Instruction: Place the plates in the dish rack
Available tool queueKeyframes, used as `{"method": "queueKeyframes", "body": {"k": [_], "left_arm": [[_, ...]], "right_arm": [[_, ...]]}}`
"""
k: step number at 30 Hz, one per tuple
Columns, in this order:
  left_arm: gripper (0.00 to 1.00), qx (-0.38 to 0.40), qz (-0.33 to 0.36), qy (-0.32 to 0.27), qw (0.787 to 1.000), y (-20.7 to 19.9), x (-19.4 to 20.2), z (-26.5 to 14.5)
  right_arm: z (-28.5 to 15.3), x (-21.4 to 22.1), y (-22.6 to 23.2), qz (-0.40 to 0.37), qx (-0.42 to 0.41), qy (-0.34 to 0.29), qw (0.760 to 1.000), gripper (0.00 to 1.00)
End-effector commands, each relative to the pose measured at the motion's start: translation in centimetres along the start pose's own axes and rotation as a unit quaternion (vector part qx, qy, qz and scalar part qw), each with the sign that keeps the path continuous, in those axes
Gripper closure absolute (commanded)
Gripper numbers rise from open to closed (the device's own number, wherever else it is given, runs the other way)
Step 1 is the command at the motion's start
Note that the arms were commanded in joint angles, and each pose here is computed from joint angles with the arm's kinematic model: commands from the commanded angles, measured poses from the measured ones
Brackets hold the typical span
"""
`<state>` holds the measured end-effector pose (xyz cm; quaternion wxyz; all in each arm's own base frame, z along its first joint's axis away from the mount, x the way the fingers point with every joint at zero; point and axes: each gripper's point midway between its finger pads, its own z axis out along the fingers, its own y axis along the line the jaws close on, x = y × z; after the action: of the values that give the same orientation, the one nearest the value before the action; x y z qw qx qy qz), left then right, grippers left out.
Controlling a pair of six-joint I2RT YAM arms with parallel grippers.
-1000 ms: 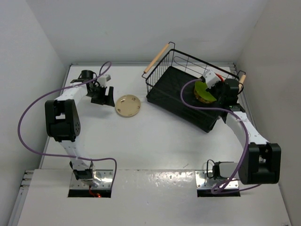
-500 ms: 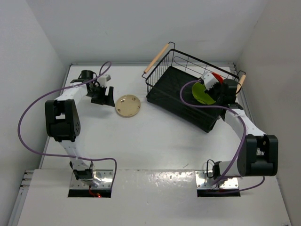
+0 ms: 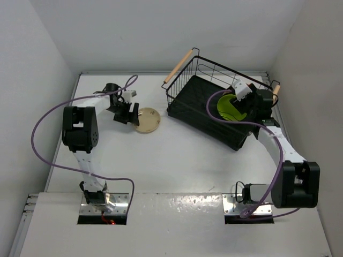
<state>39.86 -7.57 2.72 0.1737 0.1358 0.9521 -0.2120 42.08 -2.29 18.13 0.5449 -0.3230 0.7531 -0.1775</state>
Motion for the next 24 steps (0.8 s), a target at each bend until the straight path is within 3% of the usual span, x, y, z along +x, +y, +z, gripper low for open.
{"method": "queueKeyframes", "body": {"k": [1,4,5,11,12,14,19,22,24], "left_arm": [[0.14,-0.035,-0.001,-0.028,0.999,1.4,-2.6,0.5],[0.25,-0.020,-0.014,-0.031,0.999,1.3,-3.2,1.5],[0.35,-0.012,-0.021,-0.028,0.999,1.1,-3.0,1.8],[0.70,0.018,-0.059,0.006,0.998,1.0,-0.9,4.3],[0.84,0.024,-0.059,0.005,0.998,0.8,-1.0,4.3],[0.98,0.028,-0.073,0.003,0.997,0.9,-1.3,4.2],[1.00,0.050,-0.058,-0.021,0.997,1.2,-2.2,1.1],[1.00,0.050,0.018,-0.041,0.998,-0.3,-4.1,-3.2],[1.00,0.023,0.110,-0.055,0.992,-0.6,-5.5,-6.1]], "right_arm": [[-1.9,-5.0,-2.8,0.002,0.036,-0.067,0.997,0.36],[-3.0,-5.9,-3.3,0.005,0.047,-0.080,0.996,0.36],[-3.5,-6.2,-3.6,0.005,0.054,-0.086,0.995,0.36],[-5.3,-6.9,-4.3,0.008,0.077,-0.099,0.992,0.36],[-5.4,-6.9,-4.2,0.008,0.076,-0.099,0.992,0.36],[-5.8,-7.3,-4.4,0.012,0.080,-0.105,0.991,0.36],[-6.7,-8.0,-4.7,0.023,0.078,-0.114,0.990,0.36],[-6.7,-8.5,-3.3,0.048,0.028,-0.122,0.991,0.32],[-6.9,-9.6,-2.5,0.059,-0.019,-0.131,0.989,0.26]]}}
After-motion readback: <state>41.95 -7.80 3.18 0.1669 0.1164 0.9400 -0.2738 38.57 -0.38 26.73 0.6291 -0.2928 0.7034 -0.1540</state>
